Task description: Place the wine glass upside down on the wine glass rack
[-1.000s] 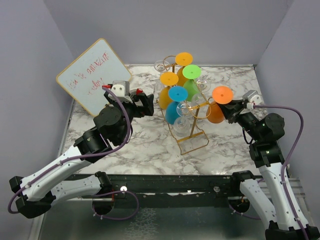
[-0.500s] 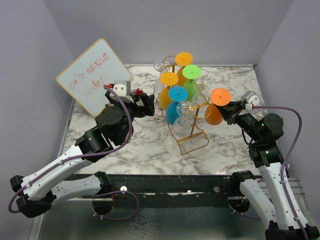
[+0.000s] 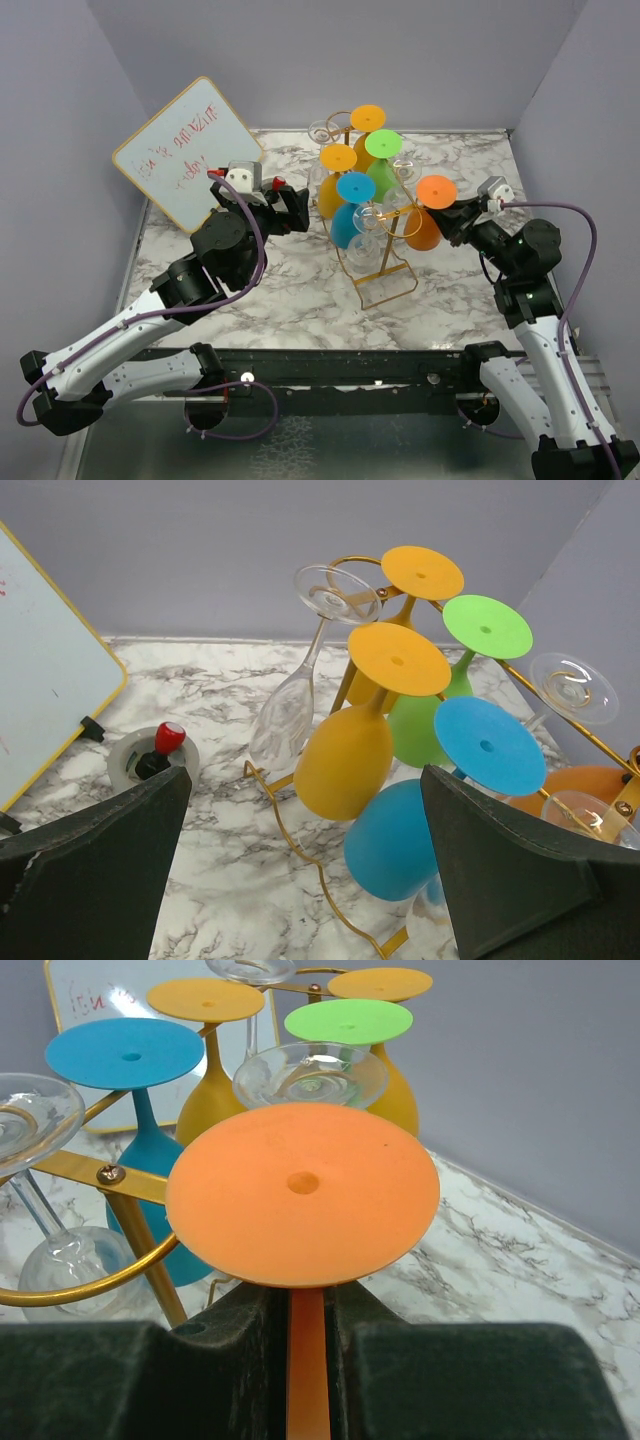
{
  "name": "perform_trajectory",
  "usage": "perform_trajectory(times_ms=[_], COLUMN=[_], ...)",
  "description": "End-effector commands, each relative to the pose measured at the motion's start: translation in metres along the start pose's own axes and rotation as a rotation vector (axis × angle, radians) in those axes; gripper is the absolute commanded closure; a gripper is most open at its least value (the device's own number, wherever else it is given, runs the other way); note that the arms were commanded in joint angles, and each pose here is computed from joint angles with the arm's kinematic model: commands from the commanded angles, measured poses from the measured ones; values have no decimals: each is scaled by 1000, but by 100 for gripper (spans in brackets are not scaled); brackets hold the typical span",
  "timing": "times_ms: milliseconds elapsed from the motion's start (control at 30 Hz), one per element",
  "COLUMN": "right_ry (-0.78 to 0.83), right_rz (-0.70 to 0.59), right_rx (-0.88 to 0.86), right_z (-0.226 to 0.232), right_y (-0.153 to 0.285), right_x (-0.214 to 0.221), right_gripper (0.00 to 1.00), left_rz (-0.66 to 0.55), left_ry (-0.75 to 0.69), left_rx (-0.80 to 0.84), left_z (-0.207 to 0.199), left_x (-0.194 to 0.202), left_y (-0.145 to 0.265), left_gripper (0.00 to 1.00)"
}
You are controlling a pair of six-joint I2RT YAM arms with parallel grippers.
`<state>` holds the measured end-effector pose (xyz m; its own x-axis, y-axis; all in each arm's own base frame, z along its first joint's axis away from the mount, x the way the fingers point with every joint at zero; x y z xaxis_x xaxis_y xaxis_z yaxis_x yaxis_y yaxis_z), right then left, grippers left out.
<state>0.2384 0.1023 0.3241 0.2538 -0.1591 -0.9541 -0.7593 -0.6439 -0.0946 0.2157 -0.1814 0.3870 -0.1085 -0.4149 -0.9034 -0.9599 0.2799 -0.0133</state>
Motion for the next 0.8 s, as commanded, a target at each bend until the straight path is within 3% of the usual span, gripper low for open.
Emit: perform_trajectory(times_ms=[0, 767], right_ry=[7, -16], right_rz=[-41, -35], right_rx=[-38, -130], right_z=[5, 20], right_y=[0, 1], right_x=[-7, 3], right_gripper=[99, 96], left_rz=[22, 36], left_ry=[-11, -12], left_rx=[-11, -10], left_z=[4, 5], left_x=[9, 13], left_y=[2, 2], left_gripper=[2, 2])
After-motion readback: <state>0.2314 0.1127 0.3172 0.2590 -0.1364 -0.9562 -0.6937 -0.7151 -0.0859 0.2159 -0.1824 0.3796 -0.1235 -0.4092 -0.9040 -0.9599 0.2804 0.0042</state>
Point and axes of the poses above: each gripper's point midway between its finger pads, its own y axis back along the fingers, its own z axis along the line the jaws close on, x = y × z, the point moved 4 cm from there along y, back along the fingers, and after that the axes turned 10 degrees about y, right-handed, at the moved point
